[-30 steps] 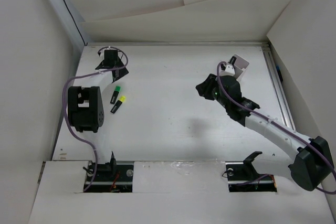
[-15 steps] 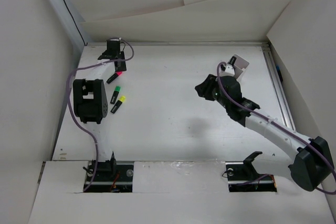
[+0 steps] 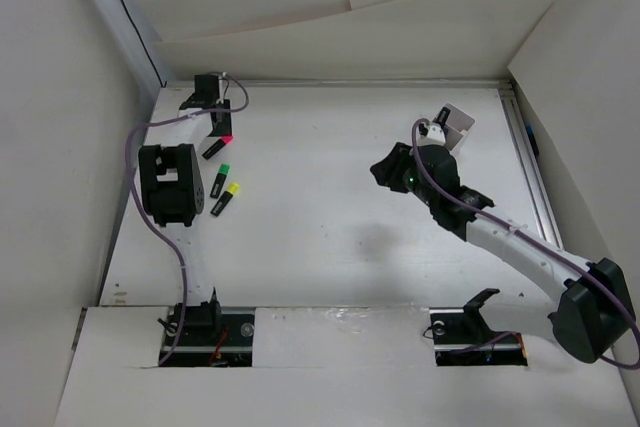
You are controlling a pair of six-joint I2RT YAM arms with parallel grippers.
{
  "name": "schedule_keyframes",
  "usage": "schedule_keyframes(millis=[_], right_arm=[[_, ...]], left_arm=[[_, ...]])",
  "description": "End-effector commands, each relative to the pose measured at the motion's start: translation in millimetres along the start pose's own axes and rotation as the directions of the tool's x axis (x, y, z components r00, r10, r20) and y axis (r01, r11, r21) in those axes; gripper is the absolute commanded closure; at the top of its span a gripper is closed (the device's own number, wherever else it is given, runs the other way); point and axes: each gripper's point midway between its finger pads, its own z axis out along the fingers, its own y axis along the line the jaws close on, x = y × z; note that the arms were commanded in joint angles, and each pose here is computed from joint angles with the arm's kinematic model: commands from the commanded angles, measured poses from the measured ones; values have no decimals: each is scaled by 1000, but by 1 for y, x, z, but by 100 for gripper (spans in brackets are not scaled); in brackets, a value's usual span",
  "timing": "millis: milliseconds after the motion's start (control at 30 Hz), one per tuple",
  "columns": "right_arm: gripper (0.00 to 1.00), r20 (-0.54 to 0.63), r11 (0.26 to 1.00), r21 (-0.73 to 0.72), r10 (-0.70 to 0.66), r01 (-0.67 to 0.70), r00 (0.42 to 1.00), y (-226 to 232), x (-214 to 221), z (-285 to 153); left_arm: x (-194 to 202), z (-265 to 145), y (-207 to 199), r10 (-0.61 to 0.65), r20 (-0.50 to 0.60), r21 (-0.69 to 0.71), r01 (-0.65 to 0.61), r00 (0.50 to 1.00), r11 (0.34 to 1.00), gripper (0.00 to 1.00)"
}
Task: Sort the stationery into containers
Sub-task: Pick up the stationery from the corner of the board.
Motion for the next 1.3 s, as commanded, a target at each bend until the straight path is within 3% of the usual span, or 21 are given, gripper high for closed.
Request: schedule_keyframes(millis=[0, 333, 633, 867, 1067, 1267], right_arm=[[53, 63, 999, -35, 11, -8, 998, 9, -20, 1], [53, 55, 999, -45, 10, -8, 998, 11, -18, 1], [53, 62, 999, -51, 12, -9, 998, 12, -21, -1], [45, 57, 998, -58, 11, -8, 998, 14, -20, -2], [42, 57, 998, -56, 17, -14, 998, 10, -22, 1], [41, 42, 998, -60, 18, -16, 999, 9, -20, 3]], left_arm=[[4, 9, -7, 31, -22, 25, -30, 999, 999, 47], [14, 13, -16, 32, -29, 72, -30, 999, 997, 49], [41, 27, -19, 45, -87, 73, -39, 995, 997, 64], [53, 32, -19, 28, -99, 63, -22, 995, 998, 87], [18, 14, -17, -28, -7, 61, 29, 1000, 998, 100], [-44, -34, -39, -52, 157, 108, 35, 986, 994, 100]])
